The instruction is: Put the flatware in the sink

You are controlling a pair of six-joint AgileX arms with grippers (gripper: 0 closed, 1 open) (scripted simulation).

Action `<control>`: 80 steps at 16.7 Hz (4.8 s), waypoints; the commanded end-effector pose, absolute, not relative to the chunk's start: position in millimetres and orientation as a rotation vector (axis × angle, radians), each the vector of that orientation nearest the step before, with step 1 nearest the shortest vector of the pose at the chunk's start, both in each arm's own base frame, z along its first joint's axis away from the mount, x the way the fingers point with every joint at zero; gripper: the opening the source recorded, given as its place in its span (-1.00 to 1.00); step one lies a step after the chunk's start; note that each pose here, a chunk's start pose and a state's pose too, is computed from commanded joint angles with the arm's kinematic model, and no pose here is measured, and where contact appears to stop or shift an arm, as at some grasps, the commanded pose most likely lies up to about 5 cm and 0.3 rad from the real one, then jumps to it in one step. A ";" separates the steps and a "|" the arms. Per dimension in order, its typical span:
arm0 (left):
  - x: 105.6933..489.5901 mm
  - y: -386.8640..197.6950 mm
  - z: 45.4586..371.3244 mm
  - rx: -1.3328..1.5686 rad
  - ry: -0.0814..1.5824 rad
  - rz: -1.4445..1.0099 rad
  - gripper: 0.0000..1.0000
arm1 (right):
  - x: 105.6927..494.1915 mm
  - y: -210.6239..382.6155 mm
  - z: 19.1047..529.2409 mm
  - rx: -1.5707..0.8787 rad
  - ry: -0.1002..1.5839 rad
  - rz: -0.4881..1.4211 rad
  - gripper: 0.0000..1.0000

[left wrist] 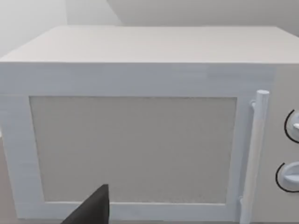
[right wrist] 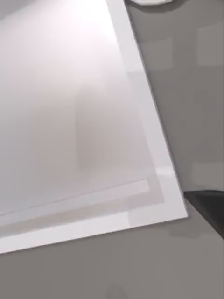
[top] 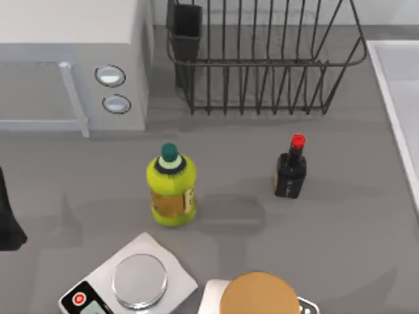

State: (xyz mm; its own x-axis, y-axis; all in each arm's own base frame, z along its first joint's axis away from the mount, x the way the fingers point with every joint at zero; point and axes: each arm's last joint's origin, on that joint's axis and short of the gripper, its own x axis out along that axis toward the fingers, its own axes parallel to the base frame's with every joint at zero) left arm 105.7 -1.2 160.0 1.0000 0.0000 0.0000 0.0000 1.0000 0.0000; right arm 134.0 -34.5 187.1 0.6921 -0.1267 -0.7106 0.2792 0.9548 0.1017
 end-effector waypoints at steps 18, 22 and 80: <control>105.7 -1.2 160.0 0.000 0.000 0.000 1.00 | 176.6 -96.0 188.7 0.622 1.463 -0.461 1.00; 105.7 -1.2 160.0 0.000 0.000 0.000 1.00 | 183.0 -96.3 157.4 0.625 1.461 -0.463 1.00; 105.7 -1.2 160.0 0.000 0.000 0.000 1.00 | 225.7 -105.7 229.7 0.550 1.518 -0.568 -1.00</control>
State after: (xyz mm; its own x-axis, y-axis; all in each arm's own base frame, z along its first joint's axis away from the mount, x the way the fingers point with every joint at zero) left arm 105.7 -1.2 160.0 1.0000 0.0000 0.0000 0.0000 1.0000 0.0000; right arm 225.7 -105.7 229.7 -0.0223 -0.0042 -0.9997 0.6536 0.7566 -0.0177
